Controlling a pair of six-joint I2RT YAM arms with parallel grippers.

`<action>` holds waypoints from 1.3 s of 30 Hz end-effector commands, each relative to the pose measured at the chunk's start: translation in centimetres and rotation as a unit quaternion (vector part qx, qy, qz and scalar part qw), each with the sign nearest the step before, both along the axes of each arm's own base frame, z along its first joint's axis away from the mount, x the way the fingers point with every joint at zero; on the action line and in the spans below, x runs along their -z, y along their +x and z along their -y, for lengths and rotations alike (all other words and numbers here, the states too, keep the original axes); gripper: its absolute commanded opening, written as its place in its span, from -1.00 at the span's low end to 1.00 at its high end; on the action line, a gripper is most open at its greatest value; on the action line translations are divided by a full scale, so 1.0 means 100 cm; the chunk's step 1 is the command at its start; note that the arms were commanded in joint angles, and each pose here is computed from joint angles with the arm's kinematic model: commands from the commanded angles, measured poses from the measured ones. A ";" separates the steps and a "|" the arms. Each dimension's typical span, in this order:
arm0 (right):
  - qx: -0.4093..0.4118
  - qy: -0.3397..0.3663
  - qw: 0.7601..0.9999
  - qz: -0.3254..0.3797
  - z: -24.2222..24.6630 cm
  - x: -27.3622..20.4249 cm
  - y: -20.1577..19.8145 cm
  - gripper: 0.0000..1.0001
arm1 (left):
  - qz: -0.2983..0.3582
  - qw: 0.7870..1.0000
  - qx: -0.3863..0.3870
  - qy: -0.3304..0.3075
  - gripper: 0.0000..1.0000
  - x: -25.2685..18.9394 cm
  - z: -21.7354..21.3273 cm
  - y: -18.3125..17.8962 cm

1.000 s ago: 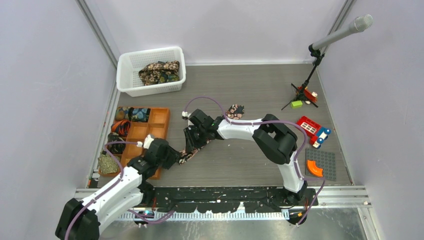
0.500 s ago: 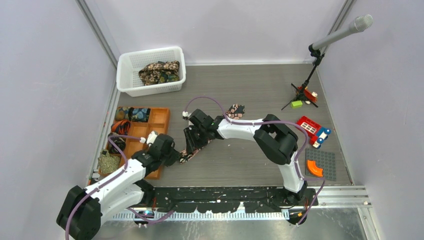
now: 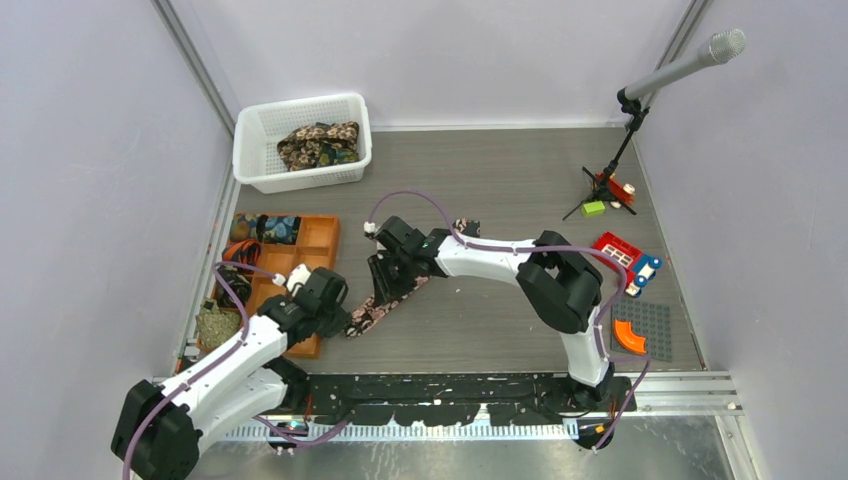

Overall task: Roll the ties
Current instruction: Roll the tie at the center of the board.

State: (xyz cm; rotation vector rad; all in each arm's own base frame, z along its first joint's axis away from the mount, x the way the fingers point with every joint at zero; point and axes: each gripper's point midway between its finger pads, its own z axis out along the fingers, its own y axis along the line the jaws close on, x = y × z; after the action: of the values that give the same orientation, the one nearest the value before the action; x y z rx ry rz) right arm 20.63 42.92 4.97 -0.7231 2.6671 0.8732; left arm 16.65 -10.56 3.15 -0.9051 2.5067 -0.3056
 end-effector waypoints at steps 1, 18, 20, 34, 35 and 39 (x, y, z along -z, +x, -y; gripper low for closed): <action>-0.011 0.050 0.999 0.019 -0.027 -0.039 -0.006 -0.39 | -0.018 0.999 0.004 0.040 -1.00 -0.004 -0.016 -0.012; -0.026 0.049 0.998 -0.014 -0.053 -0.005 -0.030 -0.49 | -0.013 0.999 0.006 0.036 -1.00 -0.016 -0.014 -0.010; -0.026 0.048 0.998 -0.016 -0.054 -0.001 -0.032 -0.50 | -0.011 0.999 0.006 0.034 -1.00 -0.018 -0.013 -0.009; -0.025 0.050 0.998 -0.021 -0.055 0.005 -0.036 -0.52 | 0.002 1.000 0.012 0.010 -1.00 -0.038 -0.001 0.000; -0.025 0.049 0.998 -0.022 -0.055 0.005 -0.036 -0.52 | 0.003 1.000 0.014 0.009 -1.00 -0.039 0.000 0.001; -0.024 0.050 0.998 -0.021 -0.055 0.005 -0.037 -0.53 | 0.002 1.000 0.019 0.003 -1.00 -0.041 0.006 0.006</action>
State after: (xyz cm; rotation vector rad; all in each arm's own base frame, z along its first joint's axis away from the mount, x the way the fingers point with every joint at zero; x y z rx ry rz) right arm 17.15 47.25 3.43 -0.7528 2.6785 0.9802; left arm 16.09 -10.04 5.86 -0.8714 2.5431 -0.2514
